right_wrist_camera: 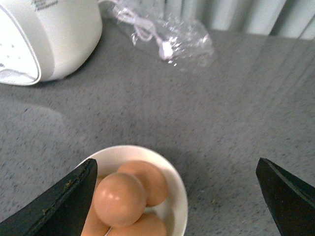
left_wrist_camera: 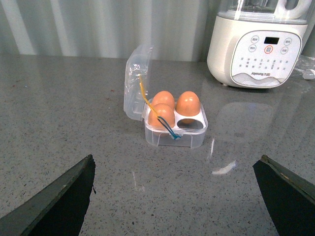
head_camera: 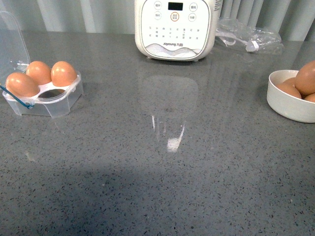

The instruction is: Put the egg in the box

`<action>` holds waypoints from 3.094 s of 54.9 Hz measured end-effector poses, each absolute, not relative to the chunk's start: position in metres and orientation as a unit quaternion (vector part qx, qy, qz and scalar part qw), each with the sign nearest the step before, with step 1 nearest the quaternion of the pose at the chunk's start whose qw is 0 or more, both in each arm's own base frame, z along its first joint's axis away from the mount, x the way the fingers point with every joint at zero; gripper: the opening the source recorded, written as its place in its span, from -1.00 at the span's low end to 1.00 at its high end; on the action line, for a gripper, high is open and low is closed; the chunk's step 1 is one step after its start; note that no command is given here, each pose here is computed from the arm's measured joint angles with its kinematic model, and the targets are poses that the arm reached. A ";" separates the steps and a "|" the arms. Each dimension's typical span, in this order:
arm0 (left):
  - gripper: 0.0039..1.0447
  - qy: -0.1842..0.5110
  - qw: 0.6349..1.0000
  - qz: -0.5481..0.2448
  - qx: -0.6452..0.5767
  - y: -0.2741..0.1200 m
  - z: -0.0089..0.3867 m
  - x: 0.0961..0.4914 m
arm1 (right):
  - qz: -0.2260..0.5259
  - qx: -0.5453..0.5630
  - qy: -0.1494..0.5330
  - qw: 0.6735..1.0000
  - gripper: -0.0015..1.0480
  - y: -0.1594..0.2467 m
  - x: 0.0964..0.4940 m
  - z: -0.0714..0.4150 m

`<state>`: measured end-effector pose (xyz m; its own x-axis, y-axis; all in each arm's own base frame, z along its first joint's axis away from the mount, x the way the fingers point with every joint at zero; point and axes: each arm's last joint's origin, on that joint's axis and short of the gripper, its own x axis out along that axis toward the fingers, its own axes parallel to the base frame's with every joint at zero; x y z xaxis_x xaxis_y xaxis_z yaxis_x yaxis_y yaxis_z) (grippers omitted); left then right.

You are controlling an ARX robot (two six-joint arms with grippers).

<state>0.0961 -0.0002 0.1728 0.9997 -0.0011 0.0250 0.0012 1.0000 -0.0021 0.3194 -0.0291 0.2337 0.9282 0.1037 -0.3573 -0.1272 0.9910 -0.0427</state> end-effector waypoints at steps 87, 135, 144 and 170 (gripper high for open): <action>0.87 -0.012 1.000 -0.001 -0.001 0.000 0.173 0.096 | 0.116 0.016 0.242 0.963 0.09 -0.019 0.347 0.182; 0.87 -0.012 1.000 -0.001 -0.001 0.000 0.173 0.096 | 0.297 -0.025 0.092 0.950 -0.17 0.119 0.335 0.283; 0.87 -0.012 1.000 -0.001 -0.001 0.000 0.173 0.096 | 0.395 -0.028 0.096 0.913 -0.17 0.175 0.329 0.271; 0.87 -0.012 1.000 -0.001 -0.001 0.000 0.173 0.096 | 0.501 -0.031 0.132 0.855 -0.17 0.246 0.344 0.227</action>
<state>0.0961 -0.0002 0.1728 0.9997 -0.0011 0.0250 0.0012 1.0000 -0.0021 0.3436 0.2460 0.2269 0.4625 0.8490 -0.2555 -0.8651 0.4952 0.0797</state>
